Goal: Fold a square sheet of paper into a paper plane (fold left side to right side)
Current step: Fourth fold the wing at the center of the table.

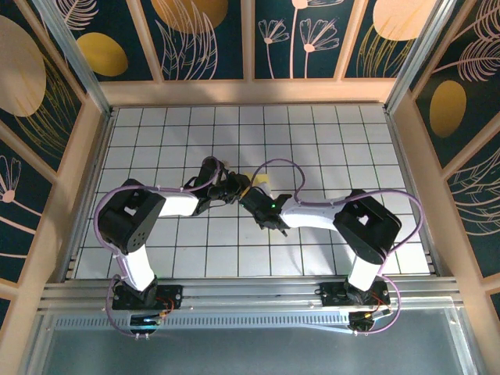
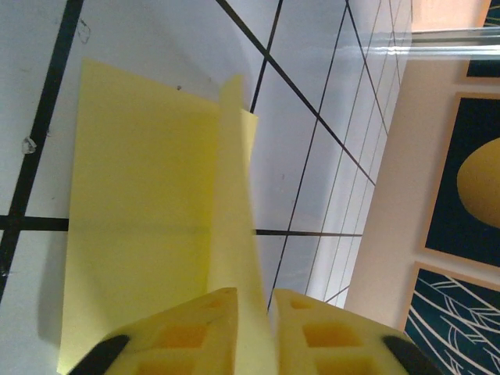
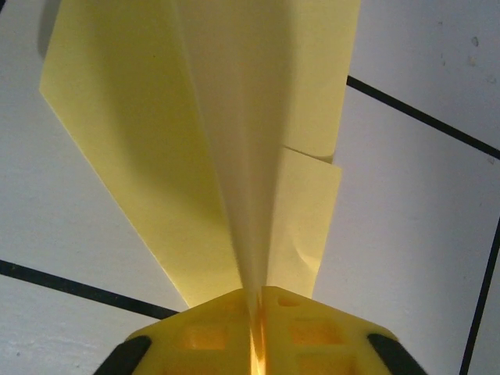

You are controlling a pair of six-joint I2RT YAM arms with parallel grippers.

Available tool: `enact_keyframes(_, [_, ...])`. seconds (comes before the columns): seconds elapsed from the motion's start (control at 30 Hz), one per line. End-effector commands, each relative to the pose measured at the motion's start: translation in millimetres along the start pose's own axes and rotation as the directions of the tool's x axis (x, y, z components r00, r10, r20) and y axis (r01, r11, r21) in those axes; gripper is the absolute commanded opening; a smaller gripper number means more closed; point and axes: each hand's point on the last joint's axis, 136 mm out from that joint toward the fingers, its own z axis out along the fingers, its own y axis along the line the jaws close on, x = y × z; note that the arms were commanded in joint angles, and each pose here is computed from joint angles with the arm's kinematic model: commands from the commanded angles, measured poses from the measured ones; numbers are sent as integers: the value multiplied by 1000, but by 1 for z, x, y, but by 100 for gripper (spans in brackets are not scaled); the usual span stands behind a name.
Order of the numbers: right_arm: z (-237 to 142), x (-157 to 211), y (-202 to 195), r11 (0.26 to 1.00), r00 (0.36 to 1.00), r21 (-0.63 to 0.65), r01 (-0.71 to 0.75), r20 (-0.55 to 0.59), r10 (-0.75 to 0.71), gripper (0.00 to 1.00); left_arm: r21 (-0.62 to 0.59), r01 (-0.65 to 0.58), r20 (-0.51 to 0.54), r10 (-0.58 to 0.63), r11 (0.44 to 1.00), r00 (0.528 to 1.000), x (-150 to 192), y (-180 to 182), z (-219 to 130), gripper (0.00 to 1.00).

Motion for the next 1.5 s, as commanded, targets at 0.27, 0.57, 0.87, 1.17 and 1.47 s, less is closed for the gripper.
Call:
enact_keyframes(0.27, [-1,-3,8,999,1000,-36,-2,3,2,7,-4,-21,143,21,1000,989,-45,-4,-72,42])
enact_keyframes(0.57, [-16,-11,25,935,996,-343,-87,-55,73,7,-80,-133,94,141,988,986,-45,8,-94,45])
enact_keyframes(0.87, [-22,-3,27,784,976,-583,-214,-153,153,7,-85,-153,-22,152,985,988,-21,26,-79,45])
enact_keyframes(1.17, [-13,8,29,739,966,-623,-255,-203,161,6,-73,-182,-100,174,981,980,2,20,-55,46])
enact_keyframes(1.47, [-10,14,28,692,956,-660,-291,-233,180,6,-62,-202,-160,190,977,969,20,13,-31,47])
